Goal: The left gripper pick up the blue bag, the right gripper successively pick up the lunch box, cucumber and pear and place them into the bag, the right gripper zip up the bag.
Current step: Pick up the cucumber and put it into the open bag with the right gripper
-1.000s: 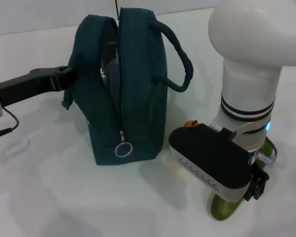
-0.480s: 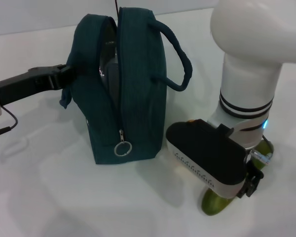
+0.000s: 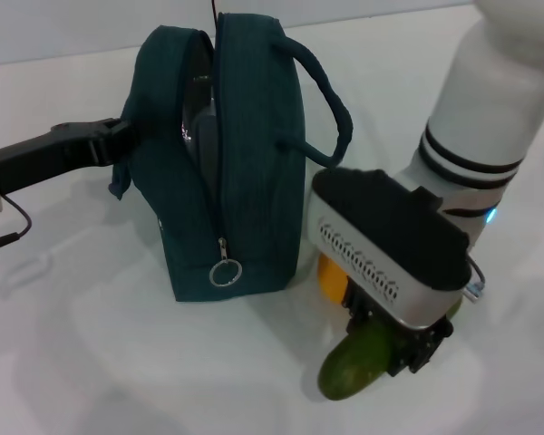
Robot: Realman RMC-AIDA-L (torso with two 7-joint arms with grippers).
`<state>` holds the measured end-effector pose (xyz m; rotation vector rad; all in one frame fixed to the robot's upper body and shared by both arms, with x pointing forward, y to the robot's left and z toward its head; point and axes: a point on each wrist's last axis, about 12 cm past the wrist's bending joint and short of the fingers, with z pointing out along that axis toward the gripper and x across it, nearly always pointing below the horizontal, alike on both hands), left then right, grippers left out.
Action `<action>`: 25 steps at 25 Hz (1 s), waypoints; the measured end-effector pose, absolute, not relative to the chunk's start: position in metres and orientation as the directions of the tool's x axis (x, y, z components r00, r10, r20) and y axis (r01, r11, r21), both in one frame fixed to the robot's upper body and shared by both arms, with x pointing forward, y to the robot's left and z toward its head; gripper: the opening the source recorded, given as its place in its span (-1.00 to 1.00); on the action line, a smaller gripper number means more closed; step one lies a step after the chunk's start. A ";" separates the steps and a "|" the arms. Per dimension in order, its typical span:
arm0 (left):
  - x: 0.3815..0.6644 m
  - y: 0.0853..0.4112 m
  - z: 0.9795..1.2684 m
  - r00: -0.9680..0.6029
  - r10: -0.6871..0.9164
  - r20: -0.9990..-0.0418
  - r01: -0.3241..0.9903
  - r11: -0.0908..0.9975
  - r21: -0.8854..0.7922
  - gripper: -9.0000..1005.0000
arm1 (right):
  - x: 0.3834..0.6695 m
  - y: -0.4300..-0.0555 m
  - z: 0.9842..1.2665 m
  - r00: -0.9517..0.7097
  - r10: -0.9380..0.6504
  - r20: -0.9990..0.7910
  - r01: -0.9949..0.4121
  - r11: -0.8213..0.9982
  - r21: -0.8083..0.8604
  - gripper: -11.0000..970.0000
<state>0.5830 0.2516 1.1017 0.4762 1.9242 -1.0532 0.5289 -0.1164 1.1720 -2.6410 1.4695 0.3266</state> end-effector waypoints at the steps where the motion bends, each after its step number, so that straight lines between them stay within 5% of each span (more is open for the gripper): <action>1: 0.583 0.252 1.102 -0.550 -0.071 -0.832 0.663 0.570 -0.486 -0.87 | 0.529 -0.118 1.173 0.504 -0.826 -0.253 -0.852 -0.523 0.009 0.14; 19: 0.584 0.251 1.104 -0.526 -0.059 -0.848 0.680 0.570 -0.461 -0.87 | 0.534 -0.139 1.200 0.375 -0.689 -0.621 -0.918 -0.368 -0.146 0.14; 25: 0.584 0.251 1.104 -0.520 -0.054 -0.853 0.685 0.570 -0.454 -0.87 | 0.538 -0.151 1.219 0.331 -0.533 -0.779 -0.940 -0.263 -0.219 0.14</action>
